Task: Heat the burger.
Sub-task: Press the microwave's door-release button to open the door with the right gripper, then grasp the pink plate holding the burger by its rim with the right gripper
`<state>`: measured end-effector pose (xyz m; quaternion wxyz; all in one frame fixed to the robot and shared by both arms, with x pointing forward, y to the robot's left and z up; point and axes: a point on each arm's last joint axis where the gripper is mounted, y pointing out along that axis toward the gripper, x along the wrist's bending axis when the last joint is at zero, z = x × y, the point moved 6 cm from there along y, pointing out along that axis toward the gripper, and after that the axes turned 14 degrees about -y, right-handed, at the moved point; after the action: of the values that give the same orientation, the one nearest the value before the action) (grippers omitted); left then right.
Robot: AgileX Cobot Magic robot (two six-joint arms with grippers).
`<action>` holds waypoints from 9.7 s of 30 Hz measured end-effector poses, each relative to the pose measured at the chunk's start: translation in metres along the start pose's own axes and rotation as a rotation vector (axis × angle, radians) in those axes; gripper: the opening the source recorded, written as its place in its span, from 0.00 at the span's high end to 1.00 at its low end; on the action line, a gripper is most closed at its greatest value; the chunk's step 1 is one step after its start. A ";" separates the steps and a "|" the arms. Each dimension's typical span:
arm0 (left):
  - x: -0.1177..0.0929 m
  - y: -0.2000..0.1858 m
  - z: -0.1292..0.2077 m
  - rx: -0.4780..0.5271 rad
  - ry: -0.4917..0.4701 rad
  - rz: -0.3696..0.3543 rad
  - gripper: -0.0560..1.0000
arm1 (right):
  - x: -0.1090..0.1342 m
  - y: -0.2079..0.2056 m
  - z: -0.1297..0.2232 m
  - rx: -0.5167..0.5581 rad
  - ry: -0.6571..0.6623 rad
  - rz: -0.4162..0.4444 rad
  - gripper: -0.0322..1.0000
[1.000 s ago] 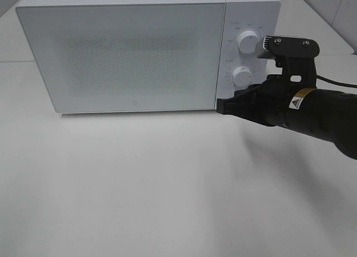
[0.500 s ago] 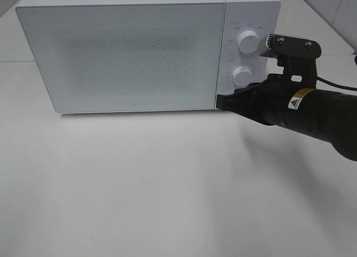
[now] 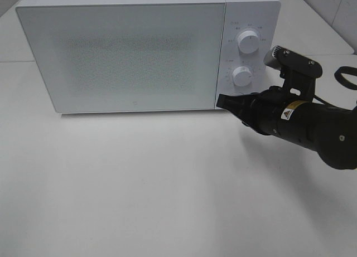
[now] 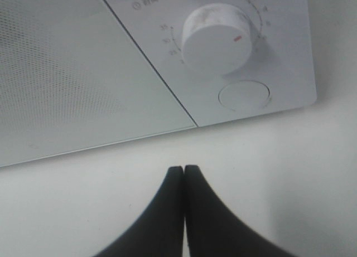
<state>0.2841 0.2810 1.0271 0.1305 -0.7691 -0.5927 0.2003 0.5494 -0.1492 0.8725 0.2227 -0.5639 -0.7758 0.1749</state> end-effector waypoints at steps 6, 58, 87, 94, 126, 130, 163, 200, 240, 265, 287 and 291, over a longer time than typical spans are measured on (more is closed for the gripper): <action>0.000 0.000 0.000 0.000 0.000 0.000 0.95 | -0.003 0.007 0.009 0.011 0.217 0.012 0.97; 0.000 0.000 0.000 0.000 0.000 0.000 0.95 | -0.025 0.047 -0.002 -0.116 0.915 0.178 0.97; 0.000 0.000 0.000 0.000 0.000 0.001 0.95 | -0.019 0.066 -0.001 -0.095 0.841 0.158 0.97; 0.000 0.000 0.000 0.000 0.000 0.001 0.95 | -0.017 0.073 -0.009 -0.124 0.842 0.142 0.97; 0.000 0.000 0.000 0.000 0.000 0.001 0.95 | -0.029 0.089 -0.006 -0.125 0.881 0.183 0.97; 0.000 0.000 0.000 0.000 0.000 0.001 0.95 | -0.027 0.091 -0.006 -0.111 0.886 0.182 0.97; 0.000 0.000 0.000 -0.001 0.000 0.001 0.95 | -0.028 0.104 -0.005 -0.131 0.946 0.194 0.97; 0.000 0.000 0.000 -0.001 0.000 0.001 0.95 | -0.018 0.041 0.001 -0.080 0.568 0.053 0.92; 0.000 0.000 0.000 -0.001 0.000 0.001 0.95 | 0.007 0.015 0.004 0.439 -0.482 -0.097 0.86; 0.000 0.000 0.000 -0.001 0.000 0.001 0.95 | 0.065 -0.010 -0.033 0.651 -0.570 -0.462 0.81; 0.000 0.000 0.000 -0.001 0.000 0.001 0.95 | 0.122 -0.007 -0.072 0.374 -1.274 -0.582 0.53; 0.000 0.000 0.000 -0.001 0.000 0.001 0.95 | 0.130 0.003 -0.065 0.379 -1.333 -0.596 0.46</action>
<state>0.2841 0.2809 1.0272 0.1299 -0.7694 -0.5925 0.2003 0.5525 -0.0233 0.9454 -0.1628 -0.0572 -0.8227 0.5416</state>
